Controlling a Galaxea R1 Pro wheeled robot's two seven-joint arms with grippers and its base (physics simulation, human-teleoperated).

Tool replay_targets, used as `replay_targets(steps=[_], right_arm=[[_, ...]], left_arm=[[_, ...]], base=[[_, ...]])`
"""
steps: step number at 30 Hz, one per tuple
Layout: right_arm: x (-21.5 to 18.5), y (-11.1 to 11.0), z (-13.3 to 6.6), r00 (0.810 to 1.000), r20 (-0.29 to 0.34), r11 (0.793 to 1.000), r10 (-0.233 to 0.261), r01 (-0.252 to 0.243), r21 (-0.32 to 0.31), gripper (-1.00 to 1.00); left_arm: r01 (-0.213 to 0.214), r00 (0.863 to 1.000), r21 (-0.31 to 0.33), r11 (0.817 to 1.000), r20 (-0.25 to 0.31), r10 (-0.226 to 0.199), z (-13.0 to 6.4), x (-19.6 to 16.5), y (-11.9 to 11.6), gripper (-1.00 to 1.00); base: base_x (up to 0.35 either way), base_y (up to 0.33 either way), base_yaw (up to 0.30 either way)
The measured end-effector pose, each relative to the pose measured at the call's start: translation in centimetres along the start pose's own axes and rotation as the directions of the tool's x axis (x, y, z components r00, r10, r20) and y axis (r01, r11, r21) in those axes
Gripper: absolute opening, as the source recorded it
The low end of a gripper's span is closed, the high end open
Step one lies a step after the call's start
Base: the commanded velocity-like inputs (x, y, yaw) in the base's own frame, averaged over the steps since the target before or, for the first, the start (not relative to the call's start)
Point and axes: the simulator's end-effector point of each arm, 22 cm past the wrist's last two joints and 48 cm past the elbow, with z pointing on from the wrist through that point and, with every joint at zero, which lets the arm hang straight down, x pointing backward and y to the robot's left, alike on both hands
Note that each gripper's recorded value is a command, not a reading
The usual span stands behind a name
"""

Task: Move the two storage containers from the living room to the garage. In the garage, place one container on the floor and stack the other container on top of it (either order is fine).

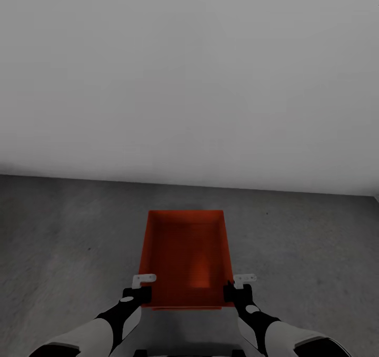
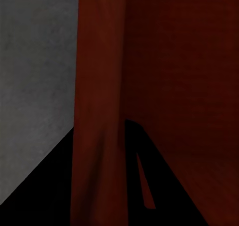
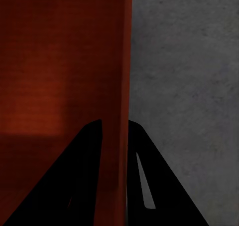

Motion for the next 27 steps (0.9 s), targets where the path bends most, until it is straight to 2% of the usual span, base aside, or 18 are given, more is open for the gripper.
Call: replay_targets(steps=[16,27], right_arm=[[0.0,-0.01,0.0,1.0,0.0,1.0,0.0,0.0,0.0,-1.0],[0.02,-0.03,0.85,1.0,-0.001,1.0,0.0,0.0,0.0,-1.0]], left_arm=[[0.0,1.0,0.0,1.0,0.0,0.0,0.0,0.0,0.0,-1.0],[-0.001,1.0,0.0,1.0,-0.001,0.001,0.83,-0.13,-0.07,-1.0]], base=[[0.0,0.0,0.0],[0.0,0.0,0.0]])
